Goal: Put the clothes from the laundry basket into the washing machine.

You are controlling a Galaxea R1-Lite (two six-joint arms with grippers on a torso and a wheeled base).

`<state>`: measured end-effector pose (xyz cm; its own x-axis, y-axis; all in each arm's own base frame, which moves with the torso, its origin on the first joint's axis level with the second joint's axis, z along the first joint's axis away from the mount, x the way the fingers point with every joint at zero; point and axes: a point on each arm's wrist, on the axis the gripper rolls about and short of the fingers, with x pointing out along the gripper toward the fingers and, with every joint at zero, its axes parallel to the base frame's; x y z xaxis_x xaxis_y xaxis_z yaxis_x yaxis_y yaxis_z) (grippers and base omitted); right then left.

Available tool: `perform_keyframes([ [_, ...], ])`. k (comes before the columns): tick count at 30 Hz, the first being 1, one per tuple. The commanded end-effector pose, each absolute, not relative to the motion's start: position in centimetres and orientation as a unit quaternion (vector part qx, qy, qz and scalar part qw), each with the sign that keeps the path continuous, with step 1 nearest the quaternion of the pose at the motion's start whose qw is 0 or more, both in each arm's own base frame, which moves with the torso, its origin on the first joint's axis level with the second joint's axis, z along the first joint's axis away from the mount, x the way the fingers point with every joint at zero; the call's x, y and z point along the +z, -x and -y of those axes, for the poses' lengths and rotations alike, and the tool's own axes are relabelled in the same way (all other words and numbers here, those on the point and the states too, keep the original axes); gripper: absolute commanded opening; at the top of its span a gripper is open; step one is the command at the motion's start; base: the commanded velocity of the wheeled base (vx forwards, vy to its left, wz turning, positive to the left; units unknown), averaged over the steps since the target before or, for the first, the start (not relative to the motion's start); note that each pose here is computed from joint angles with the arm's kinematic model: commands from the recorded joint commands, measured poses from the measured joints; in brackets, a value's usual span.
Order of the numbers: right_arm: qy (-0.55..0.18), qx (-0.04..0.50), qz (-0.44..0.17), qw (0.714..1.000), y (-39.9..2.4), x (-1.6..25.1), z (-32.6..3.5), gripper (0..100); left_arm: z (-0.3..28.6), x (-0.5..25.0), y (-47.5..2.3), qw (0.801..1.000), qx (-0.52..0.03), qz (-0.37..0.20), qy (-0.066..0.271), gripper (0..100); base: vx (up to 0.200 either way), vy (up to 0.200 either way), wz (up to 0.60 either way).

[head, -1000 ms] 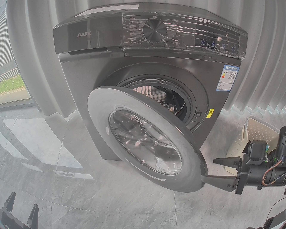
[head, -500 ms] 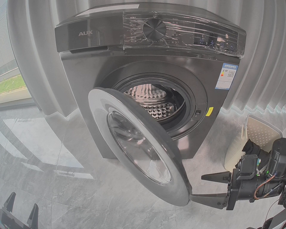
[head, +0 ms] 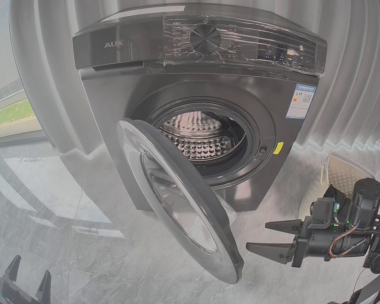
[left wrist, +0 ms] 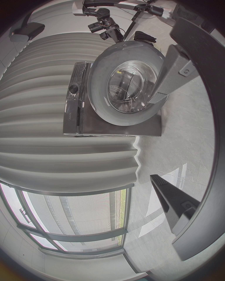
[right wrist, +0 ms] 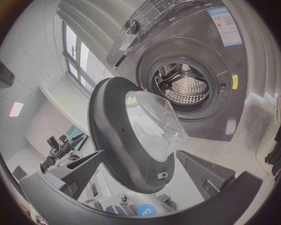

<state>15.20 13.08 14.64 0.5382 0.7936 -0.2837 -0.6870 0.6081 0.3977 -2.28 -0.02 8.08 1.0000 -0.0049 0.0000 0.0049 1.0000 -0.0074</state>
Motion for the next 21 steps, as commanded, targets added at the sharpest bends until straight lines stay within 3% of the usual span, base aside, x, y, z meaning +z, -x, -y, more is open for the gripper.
perform_keyframes([
  [1, -0.122, 0.412, -0.241, 0.870, -16.6, 13.5, -14.2, 100, 0.0, 7.5, 2.3, 1.000, -0.002, 0.000, 0.004, 100, -0.200, 0.000, 0.00],
  [8, -0.138, 0.351, -0.255, 0.891, -18.4, 12.3, -15.3, 100, 0.0, 7.5, 2.3, 1.000, -0.002, 0.000, 0.004, 100, -0.029, 0.000, 0.00],
  [21, -0.125, 0.399, -0.269, 0.868, -17.0, 11.9, -17.8, 100, 0.0, 7.5, 2.3, 1.000, -0.002, 0.000, 0.004, 100, 0.000, 0.000, 0.00],
])
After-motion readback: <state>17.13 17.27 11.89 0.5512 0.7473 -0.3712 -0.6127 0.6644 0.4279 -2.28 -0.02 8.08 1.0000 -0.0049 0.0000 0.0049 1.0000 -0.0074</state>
